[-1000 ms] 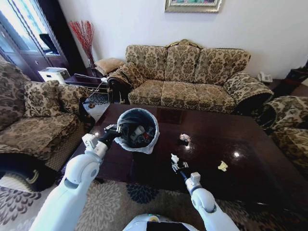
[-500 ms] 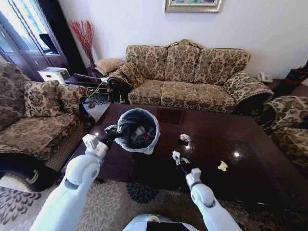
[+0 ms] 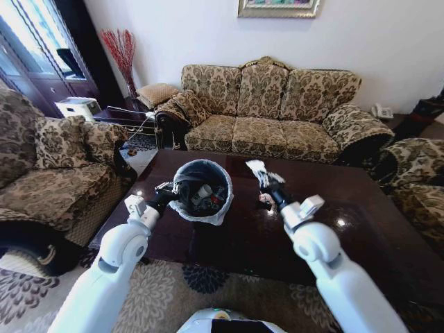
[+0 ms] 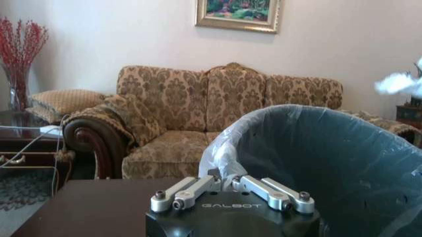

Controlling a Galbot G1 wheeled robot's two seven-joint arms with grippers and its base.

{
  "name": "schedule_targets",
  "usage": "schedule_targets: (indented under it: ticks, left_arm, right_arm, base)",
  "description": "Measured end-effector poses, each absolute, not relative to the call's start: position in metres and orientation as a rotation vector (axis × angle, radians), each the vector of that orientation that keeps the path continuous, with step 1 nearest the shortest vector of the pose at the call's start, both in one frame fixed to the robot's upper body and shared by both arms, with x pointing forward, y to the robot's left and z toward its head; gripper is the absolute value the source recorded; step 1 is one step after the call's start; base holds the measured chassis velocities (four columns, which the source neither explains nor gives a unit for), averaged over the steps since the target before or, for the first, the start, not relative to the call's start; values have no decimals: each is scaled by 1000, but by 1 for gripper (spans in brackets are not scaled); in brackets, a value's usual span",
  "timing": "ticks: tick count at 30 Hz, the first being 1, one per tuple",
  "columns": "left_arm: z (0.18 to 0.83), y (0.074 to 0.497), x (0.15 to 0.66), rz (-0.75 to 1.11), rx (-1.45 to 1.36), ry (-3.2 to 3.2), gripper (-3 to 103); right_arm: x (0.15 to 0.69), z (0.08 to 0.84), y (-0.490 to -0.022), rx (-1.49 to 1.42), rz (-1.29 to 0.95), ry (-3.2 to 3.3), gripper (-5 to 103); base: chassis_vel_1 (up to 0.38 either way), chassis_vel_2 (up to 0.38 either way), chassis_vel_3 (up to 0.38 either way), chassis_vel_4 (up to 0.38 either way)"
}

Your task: Move to the front of the table and place the trash on the table into the trash bin.

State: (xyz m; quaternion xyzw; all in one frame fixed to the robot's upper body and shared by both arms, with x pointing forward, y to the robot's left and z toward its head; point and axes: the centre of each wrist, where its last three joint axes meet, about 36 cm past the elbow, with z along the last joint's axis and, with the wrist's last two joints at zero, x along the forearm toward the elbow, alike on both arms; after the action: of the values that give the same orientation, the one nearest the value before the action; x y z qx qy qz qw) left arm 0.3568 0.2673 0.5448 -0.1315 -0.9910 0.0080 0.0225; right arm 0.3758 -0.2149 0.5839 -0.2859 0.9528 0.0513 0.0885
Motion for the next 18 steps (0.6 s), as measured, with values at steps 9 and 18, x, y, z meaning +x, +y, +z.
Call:
schedule_targets:
  ticks: [9, 18]
  left_arm:
    - [543, 266, 360, 9, -431, -3051, 3]
    - [540, 265, 360, 15, -438, -3041, 3]
  right_arm:
    - [362, 586, -184, -1262, 173, 2807, 0]
    - [385, 569, -157, -1351, 94, 2817, 2]
  base:
    - [0, 0, 0, 0]
    - [0, 0, 0, 0]
